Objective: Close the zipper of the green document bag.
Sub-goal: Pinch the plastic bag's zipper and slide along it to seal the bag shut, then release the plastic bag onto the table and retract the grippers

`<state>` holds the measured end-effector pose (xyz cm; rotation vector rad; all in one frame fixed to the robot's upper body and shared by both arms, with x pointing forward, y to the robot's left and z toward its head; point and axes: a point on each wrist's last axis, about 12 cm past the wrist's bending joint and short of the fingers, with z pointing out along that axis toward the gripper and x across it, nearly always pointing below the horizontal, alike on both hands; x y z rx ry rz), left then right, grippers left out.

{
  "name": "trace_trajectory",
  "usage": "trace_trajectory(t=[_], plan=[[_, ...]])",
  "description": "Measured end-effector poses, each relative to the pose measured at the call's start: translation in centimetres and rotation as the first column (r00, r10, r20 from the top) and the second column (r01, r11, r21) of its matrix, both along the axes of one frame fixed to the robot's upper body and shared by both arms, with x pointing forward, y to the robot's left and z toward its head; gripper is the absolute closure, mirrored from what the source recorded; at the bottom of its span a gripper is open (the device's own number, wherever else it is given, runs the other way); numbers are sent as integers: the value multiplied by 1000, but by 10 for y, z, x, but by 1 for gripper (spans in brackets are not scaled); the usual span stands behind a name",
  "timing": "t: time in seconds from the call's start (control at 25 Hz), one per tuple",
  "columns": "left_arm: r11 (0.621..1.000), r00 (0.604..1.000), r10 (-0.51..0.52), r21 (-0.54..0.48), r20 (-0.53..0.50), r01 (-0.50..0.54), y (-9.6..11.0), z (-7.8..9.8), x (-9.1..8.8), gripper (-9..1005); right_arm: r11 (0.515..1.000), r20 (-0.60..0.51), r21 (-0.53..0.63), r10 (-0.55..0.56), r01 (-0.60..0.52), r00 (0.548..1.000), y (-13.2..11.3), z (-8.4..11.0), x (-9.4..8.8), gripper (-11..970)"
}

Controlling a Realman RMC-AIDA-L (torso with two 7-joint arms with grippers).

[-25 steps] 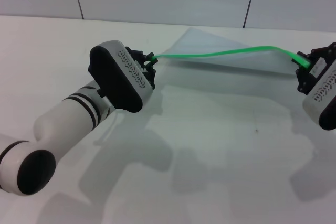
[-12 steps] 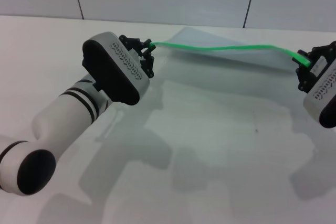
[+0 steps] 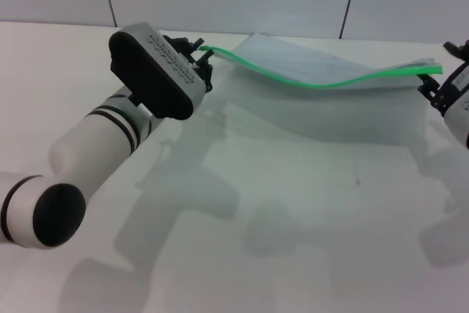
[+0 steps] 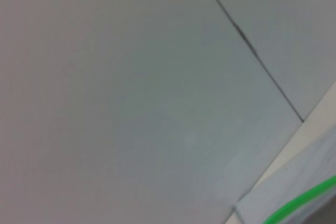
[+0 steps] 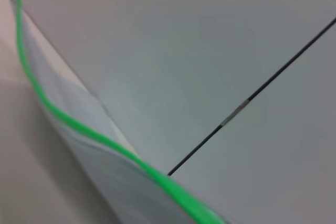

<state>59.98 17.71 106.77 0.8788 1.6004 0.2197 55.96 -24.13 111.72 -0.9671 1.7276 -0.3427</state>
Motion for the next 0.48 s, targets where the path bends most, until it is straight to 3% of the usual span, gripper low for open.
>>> trace_trajectory(t=[0.12,0.36,0.48], plan=[[999,1000,15,-30,-1,-15,-1,3,2,852,999,33,40,-26,24,999,-3,3,-2,567],[991,999,49,-123,-13,-50,-5,10,3,651,976,181,204,-113,75,977,-9,13,-12,385],[977,997,72,-198,-25,-76,-7,16,3,530,950,229,298,-164,91,959,-13,17,-16,387]])
